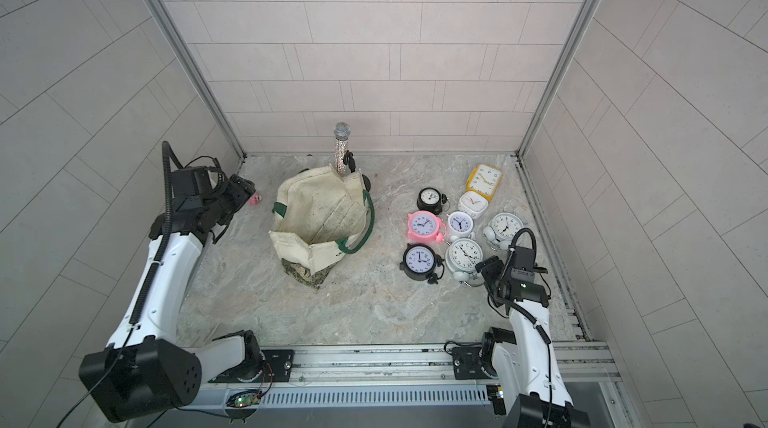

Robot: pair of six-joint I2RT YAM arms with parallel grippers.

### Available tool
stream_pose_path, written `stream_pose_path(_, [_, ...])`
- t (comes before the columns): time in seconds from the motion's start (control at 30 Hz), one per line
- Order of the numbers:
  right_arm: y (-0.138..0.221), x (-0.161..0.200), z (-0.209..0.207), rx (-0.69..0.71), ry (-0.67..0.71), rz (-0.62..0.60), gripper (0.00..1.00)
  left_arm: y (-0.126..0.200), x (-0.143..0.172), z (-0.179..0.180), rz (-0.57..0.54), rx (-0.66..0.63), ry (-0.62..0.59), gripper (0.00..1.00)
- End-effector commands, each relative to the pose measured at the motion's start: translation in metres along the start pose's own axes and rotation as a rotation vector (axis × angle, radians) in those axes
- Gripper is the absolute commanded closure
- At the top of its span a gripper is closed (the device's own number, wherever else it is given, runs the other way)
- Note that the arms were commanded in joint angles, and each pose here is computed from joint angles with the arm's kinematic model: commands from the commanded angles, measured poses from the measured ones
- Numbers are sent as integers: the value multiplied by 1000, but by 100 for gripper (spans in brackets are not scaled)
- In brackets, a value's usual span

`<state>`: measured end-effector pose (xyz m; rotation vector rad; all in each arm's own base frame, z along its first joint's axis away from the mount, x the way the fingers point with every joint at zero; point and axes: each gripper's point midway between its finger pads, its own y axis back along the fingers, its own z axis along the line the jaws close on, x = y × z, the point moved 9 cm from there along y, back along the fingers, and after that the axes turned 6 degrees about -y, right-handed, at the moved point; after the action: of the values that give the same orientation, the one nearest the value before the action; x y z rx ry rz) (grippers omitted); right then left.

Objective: Take the alarm clock out of the canvas bag
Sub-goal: Place the alarm at the center of the board, then reset both arms

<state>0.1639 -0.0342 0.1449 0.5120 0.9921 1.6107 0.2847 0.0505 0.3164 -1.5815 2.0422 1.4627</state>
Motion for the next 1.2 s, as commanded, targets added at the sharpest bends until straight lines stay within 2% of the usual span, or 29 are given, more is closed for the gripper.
stream_pose_path(0.0, [14, -24, 18, 14, 128, -175, 21, 18, -14, 3, -153, -63, -130, 19])
stream_pose_path(0.07, [17, -33, 25, 23, 143, -232, 20, 22, -17, 2, -215, -56, -174, 19])
stream_pose_path(0.2, [32, -50, 50, -45, 179, -353, 21, 21, -20, 6, -323, -80, -247, 19])
stream_pose_path(0.4, [45, -69, 119, -331, 347, -434, 23, 9, -15, 23, -429, -157, -197, 22])
stream_pose_path(0.5, [44, -71, 148, -304, 490, -509, 22, -2, -11, 34, -451, -235, -212, 22])
stream_pose_path(0.57, [41, -73, 163, -289, 532, -530, 21, -14, -4, 44, -471, -273, -247, 22])
stream_pose_path(0.6, [38, -73, 168, -288, 552, -548, 19, -18, -1, 48, -482, -286, -269, 21])
stream_pose_path(0.63, [32, -72, 173, -285, 598, -574, 8, -22, 3, 52, -495, -298, -284, 21])
stream_pose_path(0.73, [16, -69, 181, -215, 703, -635, 2, -31, 21, 72, -539, -358, -259, 24])
stream_pose_path(0.9, [-15, -61, 178, -138, 808, -638, 1, -48, 47, 75, -505, -271, -328, 26])
stream_pose_path(1.0, [-32, -48, 168, -151, 912, -670, 1, -62, 62, 60, -465, -199, -441, 23])
stream_pose_path(1.07, [-46, -37, 161, -172, 984, -636, 0, -73, 75, 53, -444, -154, -513, 21])
stream_pose_path(1.17, [-61, -32, 147, -143, 1021, -603, 1, -86, 89, 60, -435, -133, -508, 20])
